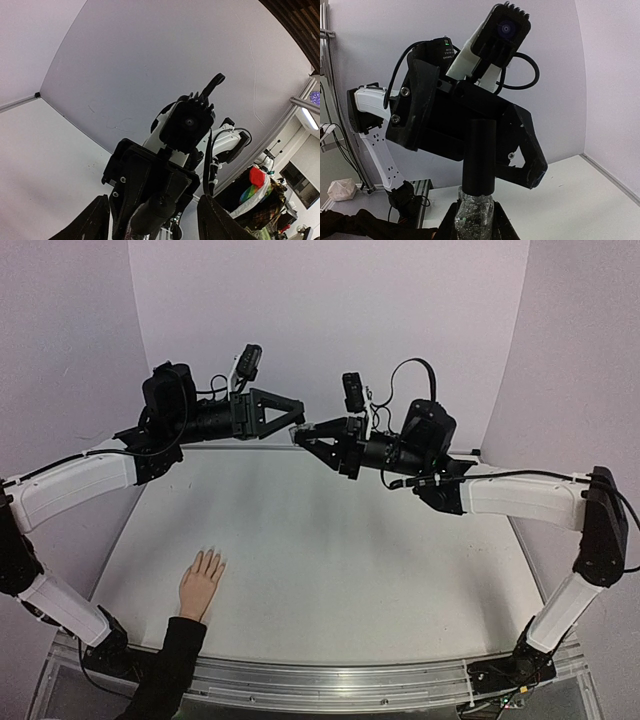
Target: Paint the nails
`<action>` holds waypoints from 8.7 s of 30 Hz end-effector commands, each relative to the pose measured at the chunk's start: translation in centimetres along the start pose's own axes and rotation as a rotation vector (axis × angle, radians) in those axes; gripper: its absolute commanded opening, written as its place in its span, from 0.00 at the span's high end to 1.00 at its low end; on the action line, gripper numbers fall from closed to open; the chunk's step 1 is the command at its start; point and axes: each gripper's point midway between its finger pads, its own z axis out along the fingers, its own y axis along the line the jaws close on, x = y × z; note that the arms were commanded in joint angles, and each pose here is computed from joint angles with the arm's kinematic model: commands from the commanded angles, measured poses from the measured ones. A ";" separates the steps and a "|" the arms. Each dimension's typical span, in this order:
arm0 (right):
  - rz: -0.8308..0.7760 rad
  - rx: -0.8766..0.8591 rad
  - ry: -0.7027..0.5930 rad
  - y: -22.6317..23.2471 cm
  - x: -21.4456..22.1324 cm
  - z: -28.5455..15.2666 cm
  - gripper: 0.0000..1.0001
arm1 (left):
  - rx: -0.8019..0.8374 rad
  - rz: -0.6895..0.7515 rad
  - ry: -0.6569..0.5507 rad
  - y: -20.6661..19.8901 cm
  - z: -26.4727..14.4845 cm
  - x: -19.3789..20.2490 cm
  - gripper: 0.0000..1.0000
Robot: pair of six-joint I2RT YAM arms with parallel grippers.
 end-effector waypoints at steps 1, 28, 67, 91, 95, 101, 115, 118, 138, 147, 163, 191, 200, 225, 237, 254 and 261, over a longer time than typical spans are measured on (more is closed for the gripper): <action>-0.009 -0.054 -0.074 0.6 -2.8 0.4 1.00 | 0.078 0.070 -0.016 -2.4 -0.2 -1.3 0.43; -0.450 0.856 -0.051 -4.5 -1.3 0.5 1.00 | -0.562 0.181 -0.075 3.4 3.9 -1.7 0.97; 0.037 -0.074 -0.088 -0.1 -3.6 0.3 1.00 | 0.004 0.117 -0.049 -3.3 -0.3 -1.5 0.87; -0.234 0.313 -0.040 -1.6 -1.3 0.4 1.00 | -0.241 0.150 -0.115 -0.5 -0.5 -2.3 0.36; -0.147 0.020 -0.029 1.3 -1.8 -0.3 1.00 | -0.098 0.136 -0.105 -2.2 -1.2 -2.2 0.24; -0.079 -0.146 -0.028 2.8 -2.8 -0.7 1.00 | 0.017 0.119 -0.067 -3.4 -0.7 -1.7 0.28; -0.037 -0.131 -0.068 1.8 -3.6 -0.1 1.00 | 0.061 0.117 -0.036 -3.9 -0.5 -1.3 0.58; -0.030 -0.119 -0.070 1.5 -3.5 0.1 1.00 | 0.060 0.118 -0.028 -3.7 -0.3 -1.2 0.65; -0.271 0.962 -0.082 -7.9 -2.7 -1.8 1.00 | -0.515 0.228 -0.150 2.2 0.2 -2.6 0.99; -0.250 0.413 -0.036 -3.0 -1.5 -0.6 1.00 | -0.340 0.117 -0.104 1.2 -1.8 -2.7 0.26; -0.204 0.039 0.117 0.3 1.0 -0.3 1.00 | -0.290 -0.008 0.230 0.7 -1.4 0.3 0.29; -0.171 0.090 0.142 -1.5 1.3 0.9 1.00 | -0.314 0.009 0.292 1.6 -1.1 1.0 0.73; -0.165 0.152 0.141 -2.8 1.4 1.1 1.00 | -0.320 0.017 0.289 1.6 -1.1 0.8 0.93; -0.242 0.539 0.177 -7.6 2.9 0.5 1.00 | -0.618 -0.064 0.124 4.7 -3.2 -2.9 1.00; -0.229 0.558 0.173 -7.7 3.2 0.2 1.00 | -0.609 -0.066 0.101 3.8 -3.5 -3.5 1.00; -0.052 -0.031 0.042 0.9 -0.3 1.2 1.00 | -0.289 0.080 -0.018 -1.2 -2.9 -3.3 0.23; -0.003 -0.140 -0.026 2.3 -2.3 1.2 1.00 | -0.122 0.095 0.008 -2.6 -1.5 -2.5 0.37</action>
